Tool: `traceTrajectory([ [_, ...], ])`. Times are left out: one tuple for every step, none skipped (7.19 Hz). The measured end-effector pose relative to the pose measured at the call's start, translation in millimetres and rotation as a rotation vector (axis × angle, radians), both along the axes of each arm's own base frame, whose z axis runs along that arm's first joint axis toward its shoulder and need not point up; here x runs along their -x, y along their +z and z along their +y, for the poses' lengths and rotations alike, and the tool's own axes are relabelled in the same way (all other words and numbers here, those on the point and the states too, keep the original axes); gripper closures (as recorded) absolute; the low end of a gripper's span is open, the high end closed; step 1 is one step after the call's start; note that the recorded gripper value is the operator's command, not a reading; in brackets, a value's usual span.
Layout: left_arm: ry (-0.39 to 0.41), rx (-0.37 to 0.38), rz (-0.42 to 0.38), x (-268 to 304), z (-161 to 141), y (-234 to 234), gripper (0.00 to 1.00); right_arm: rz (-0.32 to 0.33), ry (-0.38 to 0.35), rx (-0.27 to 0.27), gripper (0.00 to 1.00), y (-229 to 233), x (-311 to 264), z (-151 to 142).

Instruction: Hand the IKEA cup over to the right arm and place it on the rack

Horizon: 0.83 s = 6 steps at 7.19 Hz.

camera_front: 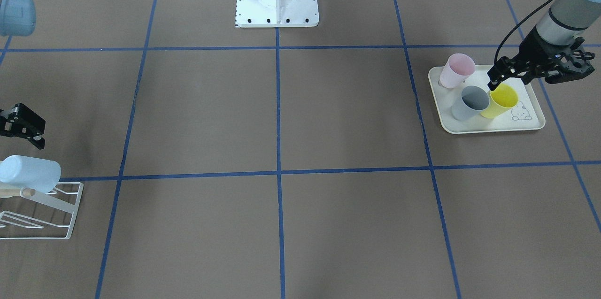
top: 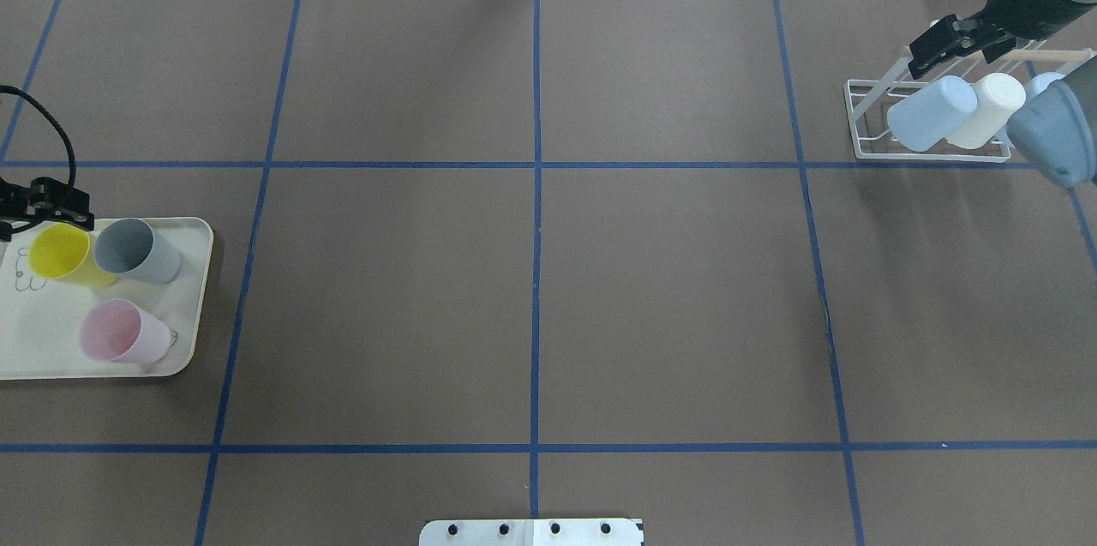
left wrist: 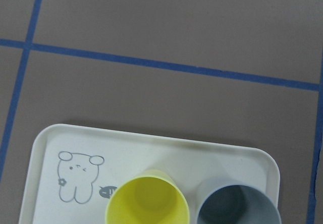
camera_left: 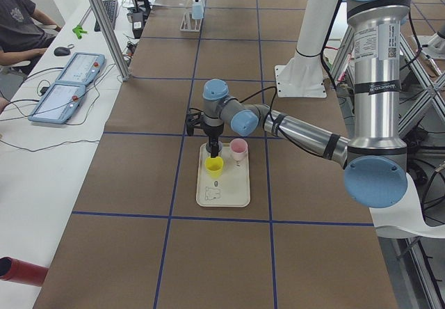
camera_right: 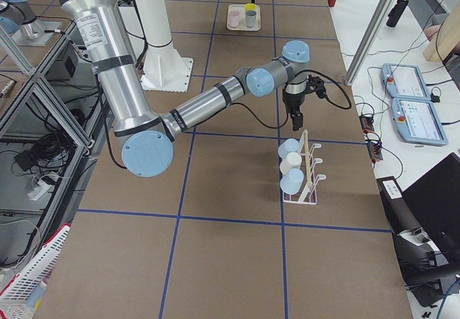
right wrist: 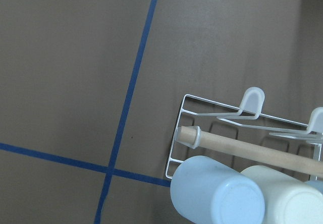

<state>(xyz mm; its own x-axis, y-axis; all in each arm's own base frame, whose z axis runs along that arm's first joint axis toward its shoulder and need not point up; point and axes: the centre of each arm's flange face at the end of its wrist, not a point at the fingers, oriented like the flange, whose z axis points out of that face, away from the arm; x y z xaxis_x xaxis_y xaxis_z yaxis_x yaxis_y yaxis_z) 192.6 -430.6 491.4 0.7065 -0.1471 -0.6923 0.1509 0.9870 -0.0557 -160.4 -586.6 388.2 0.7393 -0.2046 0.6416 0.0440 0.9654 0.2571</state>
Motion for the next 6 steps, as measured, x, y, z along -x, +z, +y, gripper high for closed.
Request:
traceTrajectory([
  [0.037,0.019,-0.006,-16.9,13.5,5.5,0.0,0.0,-0.003,0.0,0.01,0.0,2.0,0.6],
  [0.067,0.032,-0.009,-27.3,25.0,9.3,0.0,0.0,-0.006,0.001,0.01,0.0,3.9,1.1],
  [0.098,0.042,-0.01,-36.0,36.2,12.2,0.0,0.0,-0.008,0.0,0.01,-0.2,5.1,1.5],
  [0.124,0.048,-0.012,-40.5,48.2,13.3,0.0,0.0,-0.009,0.0,0.01,0.0,5.7,1.8],
  [0.136,0.051,-0.013,-38.5,58.1,12.5,0.01,0.0,-0.01,0.001,0.01,0.3,6.1,2.1],
  [0.144,0.055,-0.015,-37.7,63.8,13.8,0.01,0.0,-0.011,0.001,0.01,0.2,6.7,2.4],
])
